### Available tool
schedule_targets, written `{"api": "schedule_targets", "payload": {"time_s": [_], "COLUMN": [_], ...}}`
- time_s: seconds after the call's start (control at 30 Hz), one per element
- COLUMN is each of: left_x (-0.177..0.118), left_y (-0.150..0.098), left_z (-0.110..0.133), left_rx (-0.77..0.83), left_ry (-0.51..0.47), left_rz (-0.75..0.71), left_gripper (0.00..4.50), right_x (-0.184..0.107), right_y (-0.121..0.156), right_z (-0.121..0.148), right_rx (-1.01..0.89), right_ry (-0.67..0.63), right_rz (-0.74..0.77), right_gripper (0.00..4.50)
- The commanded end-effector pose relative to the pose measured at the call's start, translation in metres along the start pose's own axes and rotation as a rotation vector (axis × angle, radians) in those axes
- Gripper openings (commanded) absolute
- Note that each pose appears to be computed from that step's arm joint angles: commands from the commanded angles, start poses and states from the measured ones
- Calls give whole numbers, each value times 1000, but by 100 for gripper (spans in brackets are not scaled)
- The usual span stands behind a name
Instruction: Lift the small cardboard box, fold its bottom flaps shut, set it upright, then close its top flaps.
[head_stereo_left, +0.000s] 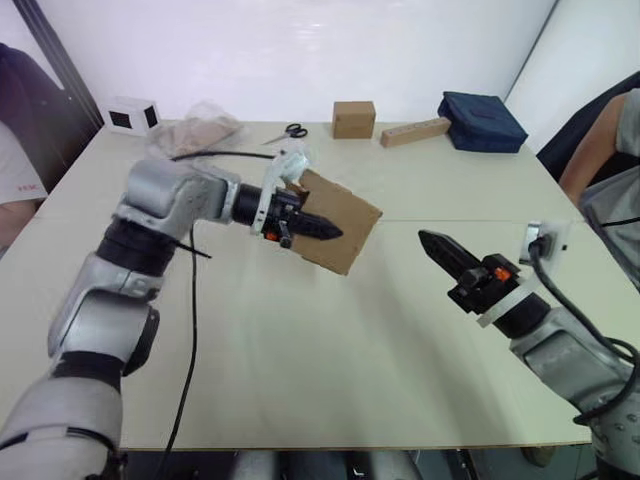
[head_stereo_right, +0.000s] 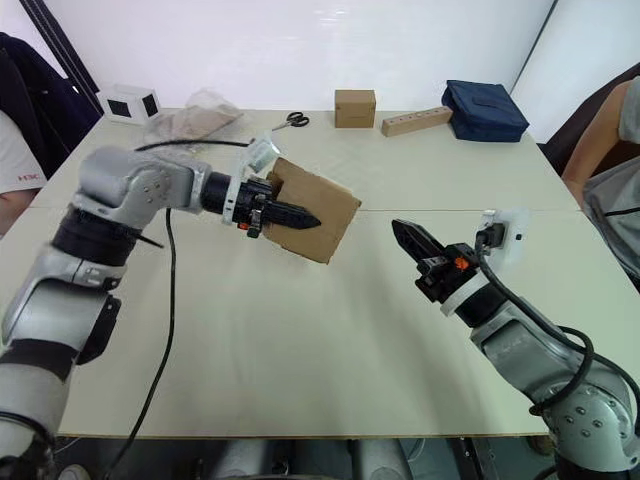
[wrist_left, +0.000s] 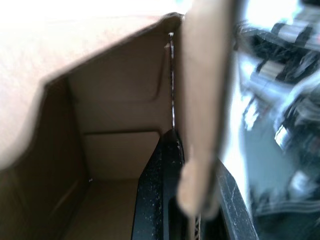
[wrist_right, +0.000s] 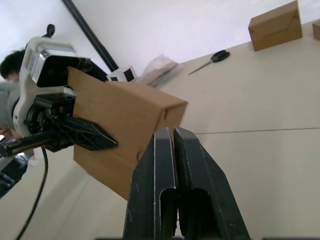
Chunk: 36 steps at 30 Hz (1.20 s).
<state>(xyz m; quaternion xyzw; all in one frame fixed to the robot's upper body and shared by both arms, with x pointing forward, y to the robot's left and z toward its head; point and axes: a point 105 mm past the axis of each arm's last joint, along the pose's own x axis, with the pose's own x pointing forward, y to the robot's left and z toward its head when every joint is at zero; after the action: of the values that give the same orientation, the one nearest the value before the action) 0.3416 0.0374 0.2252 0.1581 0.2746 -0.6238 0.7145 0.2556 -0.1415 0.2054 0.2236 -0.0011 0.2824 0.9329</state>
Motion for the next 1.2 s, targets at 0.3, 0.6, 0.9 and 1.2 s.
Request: {"api": "schedule_targets", "payload": {"time_s": [0.3,0.6,0.9,1.2], "left_x": [28,29,14,-45], "left_y": [13,-2,-13,-17], "left_z": [-31,-29,28,77], "left_rx": [448,472,403,160], "left_ry": [425,508,368,61], "left_rz": [29,-21,27,57], "left_gripper": [0,126,448,448], "right_x": [13,21,20,16], "right_y": [15,14,12,6], "right_z": [-9,-15,-20,-16], "right_rx": [-20,-26,-25,-45], "right_ry": [-55,-80,-81,-65], "right_rz": [49,53,46,43], "right_gripper": [8,0,0,0]}}
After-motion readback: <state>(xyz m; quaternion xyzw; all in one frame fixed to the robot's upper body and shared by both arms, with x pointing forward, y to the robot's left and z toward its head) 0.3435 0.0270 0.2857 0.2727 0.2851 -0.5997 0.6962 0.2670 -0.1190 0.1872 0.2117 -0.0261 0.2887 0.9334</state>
